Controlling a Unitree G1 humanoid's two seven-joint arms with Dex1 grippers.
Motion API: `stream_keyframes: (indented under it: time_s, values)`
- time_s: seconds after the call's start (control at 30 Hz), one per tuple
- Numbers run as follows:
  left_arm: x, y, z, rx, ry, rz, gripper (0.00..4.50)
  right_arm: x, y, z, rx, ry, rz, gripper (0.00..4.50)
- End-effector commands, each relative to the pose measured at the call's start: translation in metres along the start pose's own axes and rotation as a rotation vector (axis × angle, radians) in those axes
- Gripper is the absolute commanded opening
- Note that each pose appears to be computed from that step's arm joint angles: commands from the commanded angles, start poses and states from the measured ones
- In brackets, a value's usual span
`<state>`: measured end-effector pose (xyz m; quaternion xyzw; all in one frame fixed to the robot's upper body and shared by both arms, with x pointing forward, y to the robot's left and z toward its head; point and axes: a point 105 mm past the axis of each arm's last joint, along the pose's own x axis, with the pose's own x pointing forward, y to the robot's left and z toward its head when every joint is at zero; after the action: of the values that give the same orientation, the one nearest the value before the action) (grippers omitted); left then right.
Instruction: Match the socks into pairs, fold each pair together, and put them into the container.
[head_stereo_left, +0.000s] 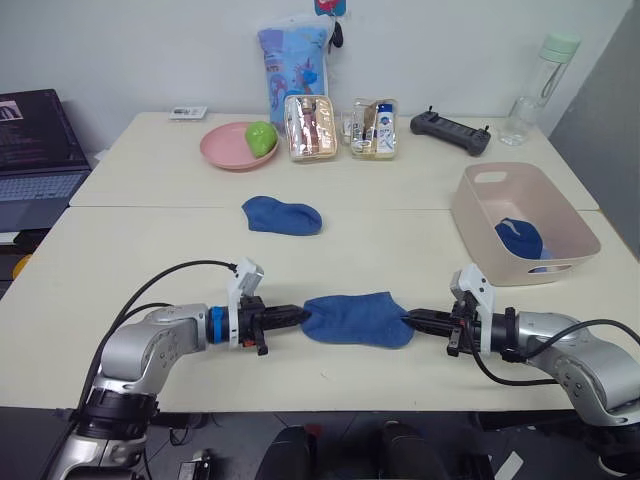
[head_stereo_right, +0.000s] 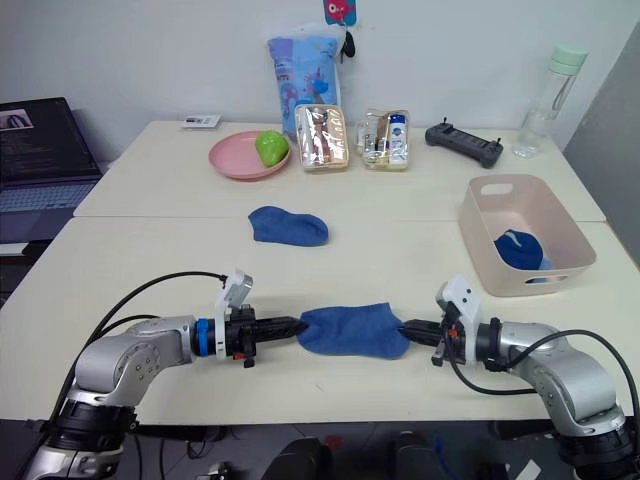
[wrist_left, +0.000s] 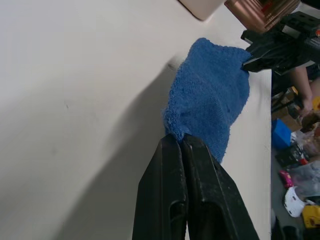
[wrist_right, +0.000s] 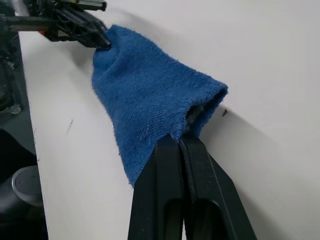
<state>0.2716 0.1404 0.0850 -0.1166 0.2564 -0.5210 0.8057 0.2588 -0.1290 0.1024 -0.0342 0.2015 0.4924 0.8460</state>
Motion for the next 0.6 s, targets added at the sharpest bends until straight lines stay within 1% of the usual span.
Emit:
stream_keyframes:
  time_s: [0.03, 0.2, 0.3, 0.33, 0.4, 0.43, 0.47, 0.5, 0.57, 0.6]
  values:
    - [0.003, 0.000, 0.002, 0.054, 0.005, 0.018, 0.03, -0.001, -0.003, 0.001, -0.044, 0.009, -0.028, 0.00]
    - [0.012, 0.003, -0.001, 0.081, -0.009, 0.033, 0.03, 0.001, -0.010, -0.005, -0.081, 0.030, -0.055, 0.00]
    - [0.010, 0.004, 0.003, 0.113, -0.037, 0.047, 0.61, -0.003, -0.010, -0.003, -0.115, 0.019, -0.071, 0.65]
    - [0.007, 0.006, 0.004, 0.130, -0.038, 0.068, 0.89, -0.005, -0.011, -0.001, -0.132, 0.011, -0.087, 0.96]
    - [0.002, 0.011, 0.005, 0.146, -0.043, 0.100, 1.56, -0.009, -0.012, 0.002, -0.163, 0.004, -0.110, 1.73]
    - [-0.002, 0.014, 0.011, 0.157, -0.066, 0.123, 1.90, -0.013, -0.013, 0.009, -0.198, -0.008, -0.125, 2.06]
    - [-0.007, 0.018, 0.020, 0.172, -0.097, 0.156, 2.16, -0.017, -0.013, 0.016, -0.235, -0.021, -0.131, 2.08]
    - [-0.010, 0.018, 0.030, 0.206, -0.124, 0.170, 2.53, -0.018, -0.011, 0.023, -0.275, -0.036, -0.131, 2.08]
    - [-0.013, 0.014, 0.042, 0.264, -0.153, 0.170, 3.12, -0.017, -0.008, 0.032, -0.318, -0.067, -0.130, 2.08]
    - [-0.011, 0.009, 0.047, 0.288, -0.166, 0.152, 3.12, -0.014, -0.005, 0.037, -0.324, -0.094, -0.122, 2.08]
